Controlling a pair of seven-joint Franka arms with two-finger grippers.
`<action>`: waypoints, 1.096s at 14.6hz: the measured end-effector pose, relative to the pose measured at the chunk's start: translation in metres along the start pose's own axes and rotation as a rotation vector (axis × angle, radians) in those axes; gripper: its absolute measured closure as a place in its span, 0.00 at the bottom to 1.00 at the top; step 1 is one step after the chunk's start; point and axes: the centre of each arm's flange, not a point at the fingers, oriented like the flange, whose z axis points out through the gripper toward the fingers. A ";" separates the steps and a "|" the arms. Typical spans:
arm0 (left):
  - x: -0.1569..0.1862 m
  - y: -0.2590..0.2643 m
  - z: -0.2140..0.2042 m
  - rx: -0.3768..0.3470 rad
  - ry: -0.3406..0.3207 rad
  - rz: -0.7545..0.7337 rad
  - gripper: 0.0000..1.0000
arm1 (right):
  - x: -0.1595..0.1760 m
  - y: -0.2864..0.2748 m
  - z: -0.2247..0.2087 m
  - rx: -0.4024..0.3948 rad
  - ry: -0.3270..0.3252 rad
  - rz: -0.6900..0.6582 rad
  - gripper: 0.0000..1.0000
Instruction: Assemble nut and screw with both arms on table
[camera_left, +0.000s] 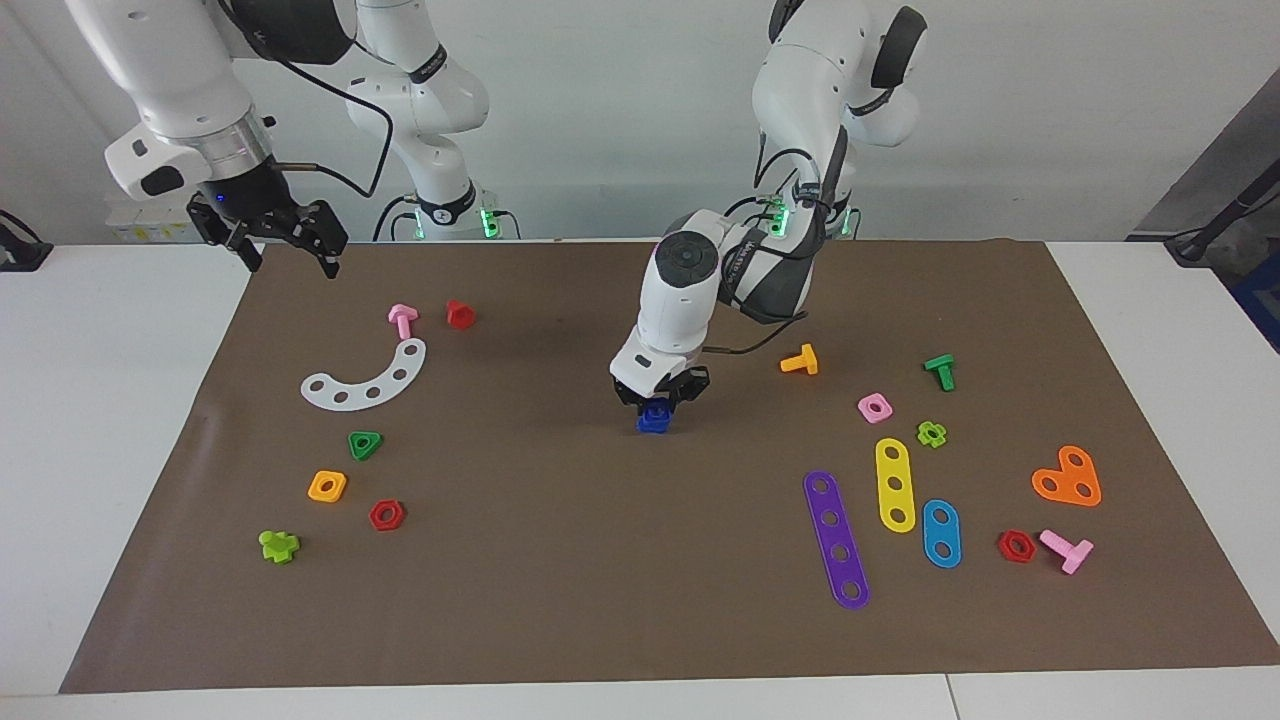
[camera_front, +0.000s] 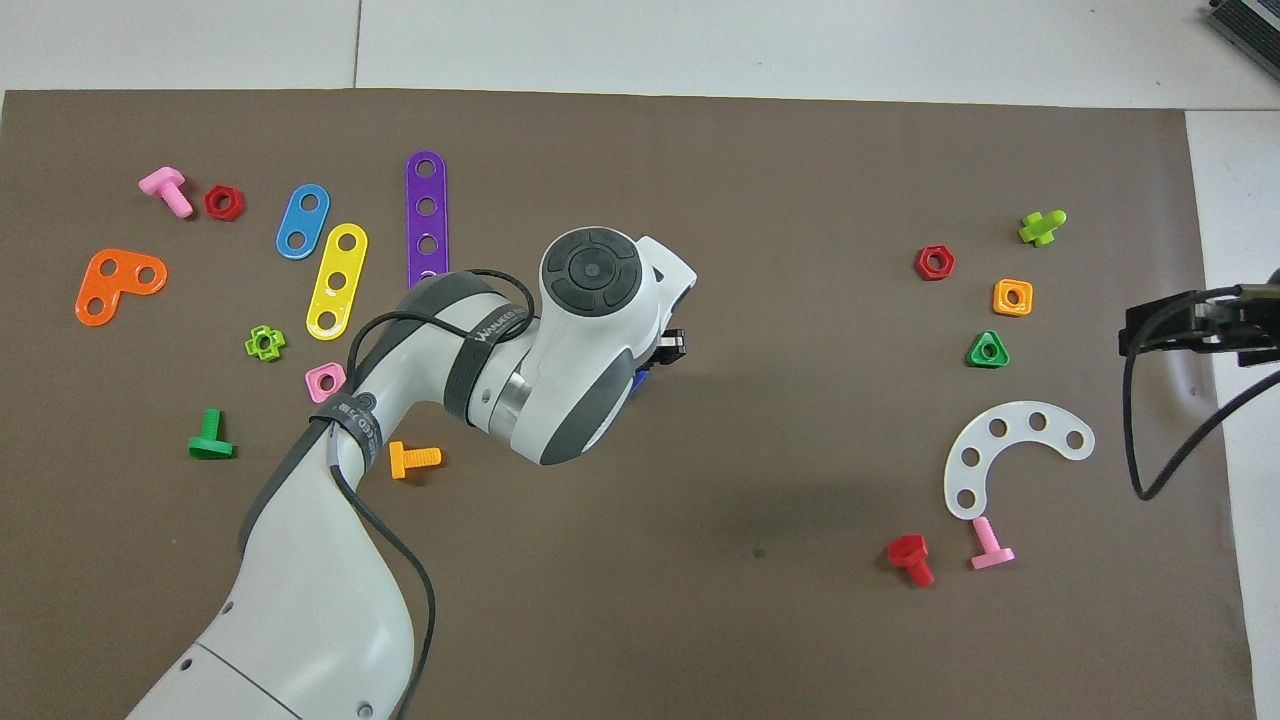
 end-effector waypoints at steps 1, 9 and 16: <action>0.000 0.000 0.000 0.001 0.001 0.001 0.54 | 0.000 0.000 0.000 0.000 0.000 0.000 0.00; -0.001 0.001 0.000 0.004 0.003 0.006 0.54 | 0.000 0.000 0.000 0.000 0.000 0.000 0.00; -0.003 0.003 -0.002 0.015 -0.011 0.009 0.54 | 0.000 0.000 0.000 0.000 0.000 0.000 0.00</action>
